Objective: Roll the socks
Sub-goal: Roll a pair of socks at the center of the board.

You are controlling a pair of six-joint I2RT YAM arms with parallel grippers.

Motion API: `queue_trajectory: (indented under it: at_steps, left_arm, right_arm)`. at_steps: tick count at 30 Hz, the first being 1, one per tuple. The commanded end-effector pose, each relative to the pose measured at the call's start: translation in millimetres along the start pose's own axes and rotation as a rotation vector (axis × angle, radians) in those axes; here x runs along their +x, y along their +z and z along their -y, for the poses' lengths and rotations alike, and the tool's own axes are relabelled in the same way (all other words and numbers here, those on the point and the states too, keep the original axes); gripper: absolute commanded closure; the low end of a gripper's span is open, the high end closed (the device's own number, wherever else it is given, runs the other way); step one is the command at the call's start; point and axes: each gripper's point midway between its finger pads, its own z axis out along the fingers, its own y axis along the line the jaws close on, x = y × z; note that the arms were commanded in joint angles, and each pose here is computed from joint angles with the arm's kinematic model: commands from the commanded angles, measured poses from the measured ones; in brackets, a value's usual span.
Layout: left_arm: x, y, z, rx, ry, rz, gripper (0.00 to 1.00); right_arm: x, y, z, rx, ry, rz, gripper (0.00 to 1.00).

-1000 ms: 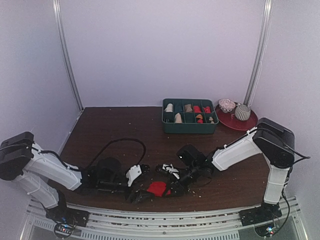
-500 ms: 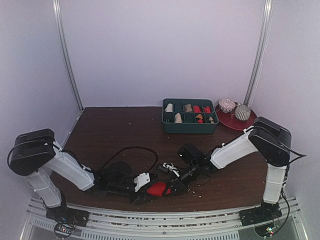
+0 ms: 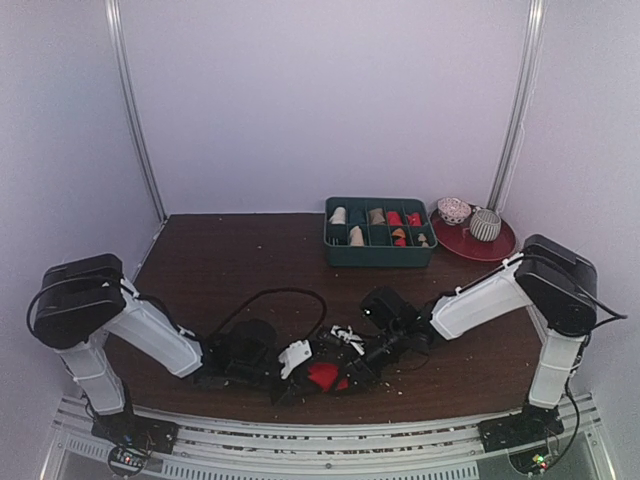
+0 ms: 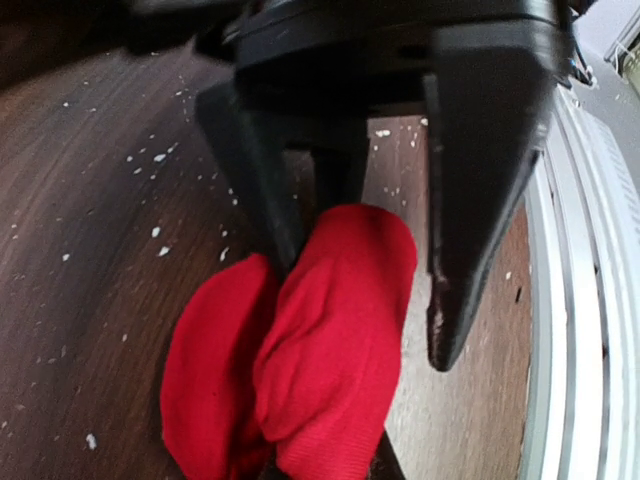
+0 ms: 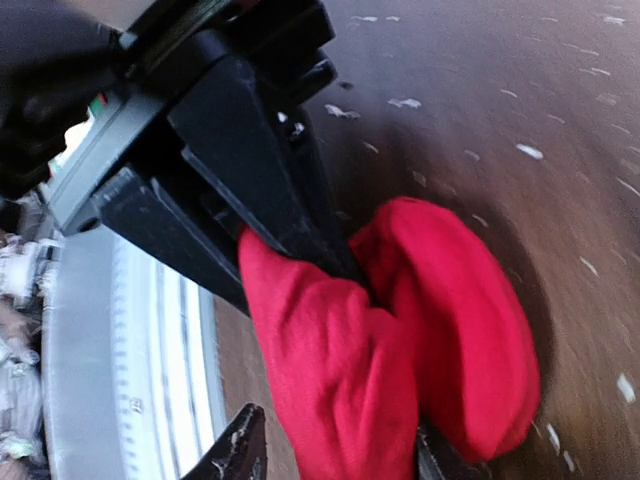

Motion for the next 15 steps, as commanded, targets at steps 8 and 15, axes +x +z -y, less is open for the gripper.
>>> queue_trajectory:
  at_steps: [8,15]
  left_arm:
    - [105.4,5.2,7.7,0.06,-0.385,-0.402,1.0]
    - [124.4,4.0,13.0,0.091,-0.437,-0.466,1.0]
  right_arm:
    - [-18.1,-66.6,-2.6,0.465,-0.387,0.171,0.5]
    - [-16.6,-48.8,-12.6,0.449,-0.557,0.114,0.5]
